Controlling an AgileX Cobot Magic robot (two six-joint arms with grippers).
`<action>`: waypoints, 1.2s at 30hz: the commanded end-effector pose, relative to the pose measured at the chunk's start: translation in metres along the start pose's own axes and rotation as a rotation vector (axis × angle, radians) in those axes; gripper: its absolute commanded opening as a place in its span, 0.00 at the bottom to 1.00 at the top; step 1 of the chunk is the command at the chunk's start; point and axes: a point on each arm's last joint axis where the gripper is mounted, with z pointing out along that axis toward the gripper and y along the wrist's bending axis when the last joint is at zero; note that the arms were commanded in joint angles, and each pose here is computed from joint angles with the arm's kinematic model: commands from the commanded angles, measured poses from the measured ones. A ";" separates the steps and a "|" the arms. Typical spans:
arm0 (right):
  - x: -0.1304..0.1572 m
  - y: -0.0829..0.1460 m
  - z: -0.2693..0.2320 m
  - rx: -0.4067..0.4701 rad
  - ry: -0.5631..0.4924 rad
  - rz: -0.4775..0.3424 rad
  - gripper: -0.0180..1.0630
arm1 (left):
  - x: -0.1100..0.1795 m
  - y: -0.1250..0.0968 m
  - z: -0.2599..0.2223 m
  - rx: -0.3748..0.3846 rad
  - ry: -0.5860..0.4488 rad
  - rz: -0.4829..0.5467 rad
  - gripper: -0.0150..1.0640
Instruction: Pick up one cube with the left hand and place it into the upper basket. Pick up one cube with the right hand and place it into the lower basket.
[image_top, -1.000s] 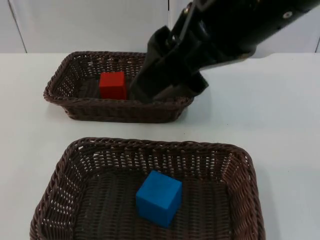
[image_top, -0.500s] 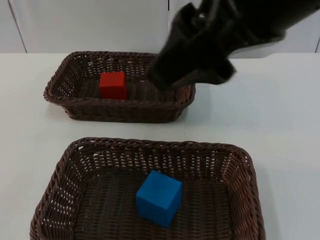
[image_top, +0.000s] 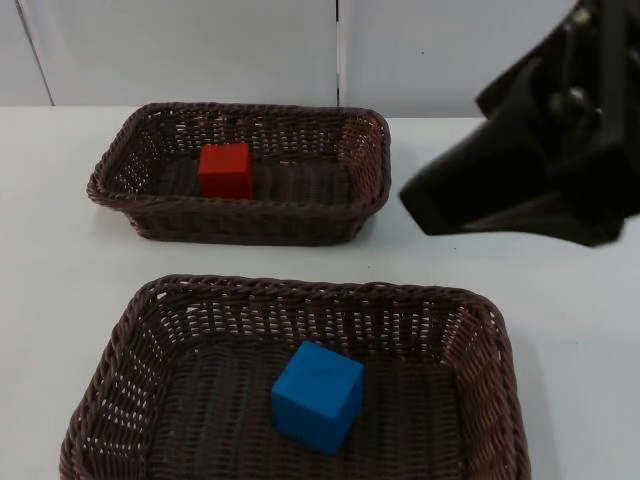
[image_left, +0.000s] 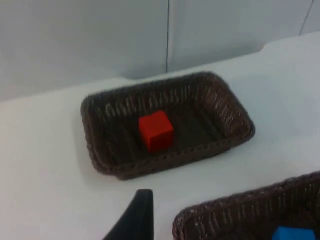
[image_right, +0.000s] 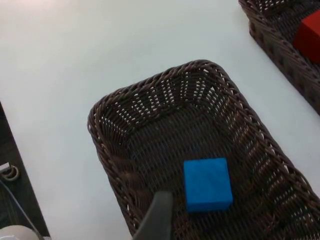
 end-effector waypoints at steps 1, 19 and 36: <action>0.002 0.002 -0.006 0.006 -0.027 -0.006 0.74 | 0.002 -0.003 -0.009 0.014 -0.032 0.005 0.99; 0.046 0.013 -0.051 0.027 -0.122 -0.002 0.74 | 0.028 -0.013 -0.070 0.024 -0.139 0.081 0.99; 0.079 0.024 -0.096 0.048 -0.280 -0.010 0.74 | 0.055 -0.016 -0.099 0.010 -0.172 0.109 0.99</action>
